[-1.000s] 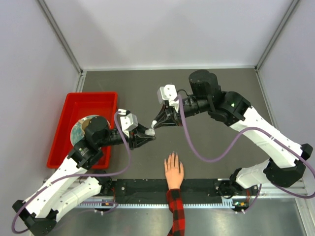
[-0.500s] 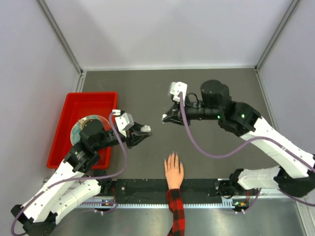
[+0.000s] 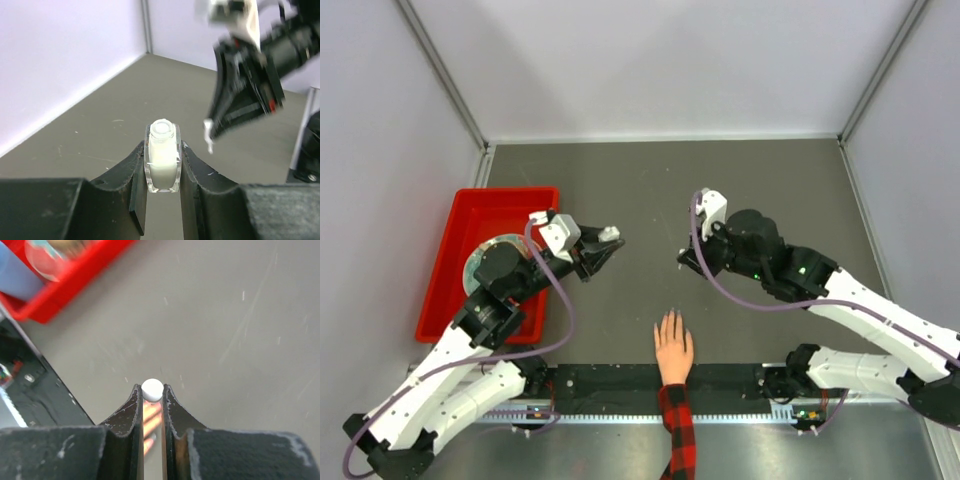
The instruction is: Paint the nails
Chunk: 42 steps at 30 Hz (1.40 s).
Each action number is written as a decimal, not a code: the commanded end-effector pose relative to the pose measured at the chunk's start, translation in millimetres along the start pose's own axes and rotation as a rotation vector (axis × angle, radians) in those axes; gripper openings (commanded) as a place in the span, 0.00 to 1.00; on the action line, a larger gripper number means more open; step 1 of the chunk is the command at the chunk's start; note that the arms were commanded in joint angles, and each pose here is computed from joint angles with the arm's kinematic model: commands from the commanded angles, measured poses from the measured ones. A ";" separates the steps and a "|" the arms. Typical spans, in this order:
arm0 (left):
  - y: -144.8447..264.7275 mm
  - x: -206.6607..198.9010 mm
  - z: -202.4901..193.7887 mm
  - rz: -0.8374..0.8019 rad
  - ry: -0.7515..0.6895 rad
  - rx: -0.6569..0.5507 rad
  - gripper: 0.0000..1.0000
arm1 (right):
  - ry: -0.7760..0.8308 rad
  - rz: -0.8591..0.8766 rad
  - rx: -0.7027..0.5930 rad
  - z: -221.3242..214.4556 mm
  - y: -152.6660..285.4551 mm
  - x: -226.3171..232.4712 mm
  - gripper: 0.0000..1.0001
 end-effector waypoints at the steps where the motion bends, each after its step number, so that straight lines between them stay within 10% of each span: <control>1: -14.2 21.1 23.9 0.098 -0.049 -0.116 0.00 | -0.061 -0.004 -0.106 3.4 -3.9 -5.9 0.00; 13: -61.6 55.6 3.9 0.201 -0.111 -0.046 0.00 | -0.095 0.008 0.059 -87.1 -48.9 -25.9 0.00; 42: -94.3 149.9 -61.6 0.212 0.068 -0.060 0.00 | -0.092 -0.035 0.184 -135.0 -82.3 -42.2 0.00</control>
Point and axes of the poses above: each gripper's point midway between its finger pads, its own y axis back along the fingers, its own x axis along the line the jaws close on, z = x × y, the point moved 3 cm from there along y, back along the fingers, and after that the axes turned 11 degrees about -y, right-handed, at the moved point
